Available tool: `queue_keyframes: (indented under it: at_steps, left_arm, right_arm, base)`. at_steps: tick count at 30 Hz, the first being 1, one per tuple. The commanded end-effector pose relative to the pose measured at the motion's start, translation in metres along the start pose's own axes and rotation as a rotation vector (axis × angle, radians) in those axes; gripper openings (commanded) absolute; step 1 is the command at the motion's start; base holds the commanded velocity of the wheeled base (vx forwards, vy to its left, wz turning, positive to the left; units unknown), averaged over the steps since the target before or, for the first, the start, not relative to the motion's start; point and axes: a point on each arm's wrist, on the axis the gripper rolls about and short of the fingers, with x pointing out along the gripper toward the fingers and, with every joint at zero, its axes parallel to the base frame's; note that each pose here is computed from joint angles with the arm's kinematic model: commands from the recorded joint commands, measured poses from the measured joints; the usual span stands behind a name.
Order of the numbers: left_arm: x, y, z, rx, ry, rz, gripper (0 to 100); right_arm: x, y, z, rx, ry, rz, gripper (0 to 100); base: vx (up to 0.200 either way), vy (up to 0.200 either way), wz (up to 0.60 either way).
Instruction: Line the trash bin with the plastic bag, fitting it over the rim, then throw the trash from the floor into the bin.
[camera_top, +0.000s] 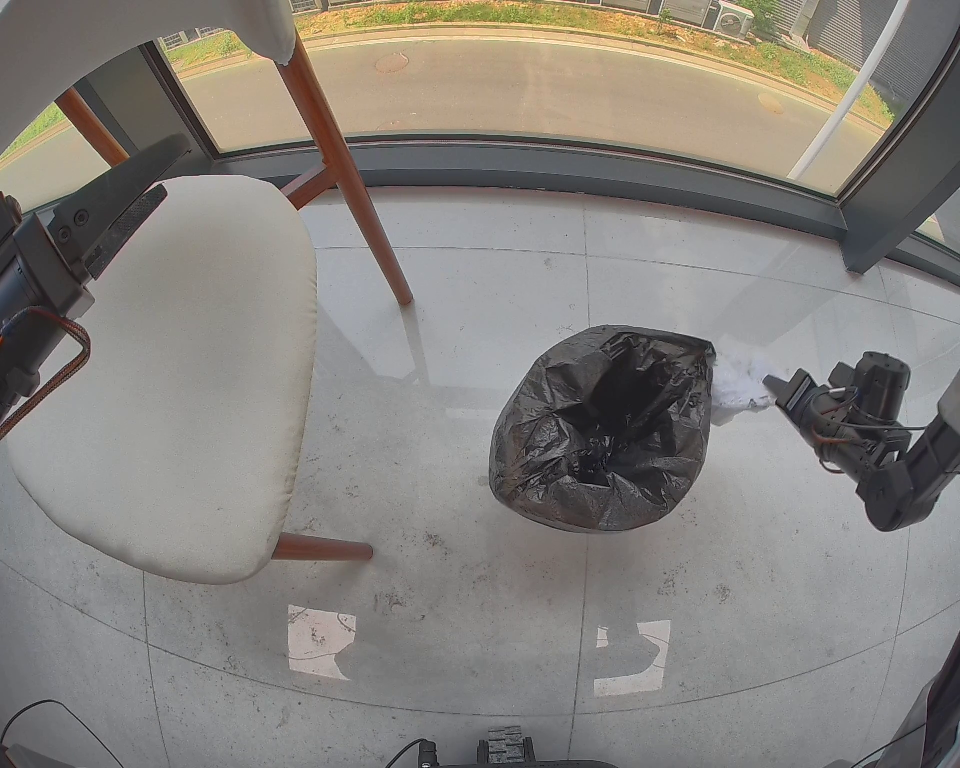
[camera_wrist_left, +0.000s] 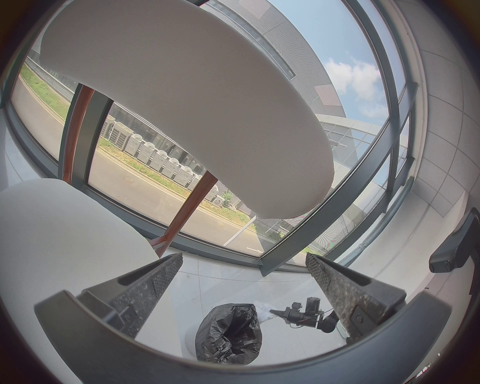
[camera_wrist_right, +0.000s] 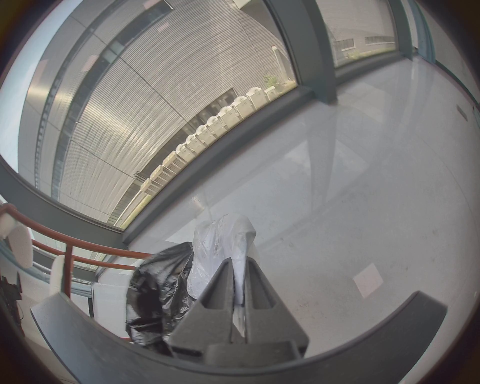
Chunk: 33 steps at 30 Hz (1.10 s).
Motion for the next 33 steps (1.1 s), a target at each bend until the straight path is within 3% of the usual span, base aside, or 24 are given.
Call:
queue_keyframes:
  at_steps: [1, 6, 10, 19, 25, 27, 29, 33]
  left_arm:
    - [-0.001, -0.001, 0.001, 0.002, -0.001, -0.006, 100]
    - [-0.001, -0.001, 0.001, 0.001, -0.001, -0.006, 100]
    - [-0.001, -0.001, 0.002, 0.000, -0.004, -0.006, 100]
    - [-0.001, -0.001, 0.002, 0.002, -0.004, -0.006, 100]
    - [-0.001, -0.001, 0.001, 0.004, -0.003, -0.007, 100]
    - [-0.001, -0.001, 0.001, 0.004, -0.003, -0.007, 100]
    - [-0.001, -0.001, 0.001, 0.002, -0.003, -0.007, 100]
    - [-0.001, -0.001, 0.001, 0.002, -0.003, -0.007, 100]
  right_arm:
    - [-0.072, 0.068, 0.042, -0.053, -0.068, 0.165, 0]
    - [-0.109, 0.109, 0.027, -0.010, 0.090, 0.287, 0]
    - [-0.115, 0.125, 0.011, 0.023, 0.180, 0.341, 0]
    - [-0.098, 0.125, -0.009, 0.029, 0.253, 0.326, 0]
    - [-0.086, 0.131, -0.036, 0.037, 0.308, 0.365, 0]
    - [-0.082, 0.137, -0.055, 0.057, 0.323, 0.421, 0]
    - [-0.073, 0.140, -0.066, 0.066, 0.298, 0.450, 0]
    - [-0.037, 0.137, -0.090, 0.089, 0.091, 0.478, 0]
  base:
    - [0.000, 0.000, 0.00]
    - [0.000, -0.040, 0.00]
    - [0.000, -0.200, 0.00]
    - [0.000, -0.200, 0.00]
    - [0.000, -0.133, 0.00]
    - [0.000, 0.000, 0.00]
    - [0.000, 0.000, 0.00]
    - [0.000, 0.000, 0.00]
